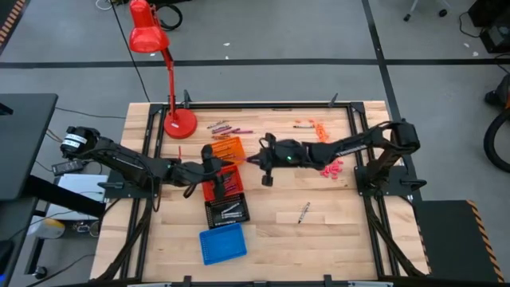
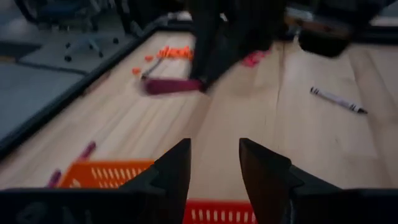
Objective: Sort crayons
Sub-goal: Put the red crayon into the red basket
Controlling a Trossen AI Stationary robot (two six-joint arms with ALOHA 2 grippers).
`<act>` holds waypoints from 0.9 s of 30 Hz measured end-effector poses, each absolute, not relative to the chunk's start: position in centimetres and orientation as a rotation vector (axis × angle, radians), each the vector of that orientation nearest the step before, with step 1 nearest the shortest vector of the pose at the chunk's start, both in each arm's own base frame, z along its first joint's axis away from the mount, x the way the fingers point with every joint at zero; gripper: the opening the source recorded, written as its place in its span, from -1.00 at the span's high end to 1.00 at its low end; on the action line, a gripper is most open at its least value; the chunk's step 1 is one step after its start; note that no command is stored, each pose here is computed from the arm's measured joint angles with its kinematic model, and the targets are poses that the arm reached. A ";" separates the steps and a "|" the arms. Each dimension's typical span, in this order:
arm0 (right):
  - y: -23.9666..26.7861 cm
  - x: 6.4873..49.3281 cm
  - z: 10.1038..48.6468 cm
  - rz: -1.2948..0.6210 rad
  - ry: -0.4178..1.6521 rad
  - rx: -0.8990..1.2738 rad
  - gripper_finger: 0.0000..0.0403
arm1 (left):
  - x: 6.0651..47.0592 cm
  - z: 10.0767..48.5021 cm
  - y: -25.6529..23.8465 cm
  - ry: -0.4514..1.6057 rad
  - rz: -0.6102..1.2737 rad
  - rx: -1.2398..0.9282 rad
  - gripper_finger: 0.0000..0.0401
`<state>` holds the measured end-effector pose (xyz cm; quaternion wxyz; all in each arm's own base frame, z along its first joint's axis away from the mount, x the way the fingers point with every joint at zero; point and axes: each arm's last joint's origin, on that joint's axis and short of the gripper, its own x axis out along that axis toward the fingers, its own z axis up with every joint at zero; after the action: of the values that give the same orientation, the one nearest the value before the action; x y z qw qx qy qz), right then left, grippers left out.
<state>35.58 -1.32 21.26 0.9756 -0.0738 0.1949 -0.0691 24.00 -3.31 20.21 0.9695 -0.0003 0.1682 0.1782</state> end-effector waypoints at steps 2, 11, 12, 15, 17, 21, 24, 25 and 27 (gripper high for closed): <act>-0.7 35.1 20.9 -0.122 0.339 -0.154 0.85 | 24.1 20.4 -3.3 0.321 0.356 0.010 0.26; 0.4 34.4 20.3 -0.065 0.248 -0.153 0.85 | 24.4 21.4 -3.4 0.229 0.324 0.010 0.26; 0.4 34.4 20.4 -0.060 0.239 -0.154 0.85 | 24.5 21.4 -3.5 0.222 0.304 0.009 0.26; 0.4 34.4 20.6 -0.045 0.212 -0.162 0.85 | 24.6 21.7 -3.5 0.195 0.273 0.007 0.26; 0.5 34.5 20.6 -0.042 0.208 -0.163 0.85 | 24.6 21.9 -3.5 0.177 0.271 0.009 0.26; 0.6 34.5 20.6 -0.019 0.207 -0.161 0.85 | 24.7 22.2 -3.5 0.150 0.268 0.017 0.26; 0.7 34.5 20.7 -0.011 0.199 -0.165 0.85 | 24.7 22.4 -3.5 0.129 0.267 0.014 0.26; 0.7 34.5 20.7 -0.009 0.197 -0.167 0.85 | 24.7 22.4 -3.5 0.130 0.267 0.015 0.26; 0.9 34.5 20.7 -0.004 0.193 -0.169 0.85 | 24.7 22.4 -3.5 0.131 0.267 0.016 0.29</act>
<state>34.48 0.92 20.74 0.9918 -0.0841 0.0964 -0.0020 24.71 -3.52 22.38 0.9889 0.0078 0.0654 0.1332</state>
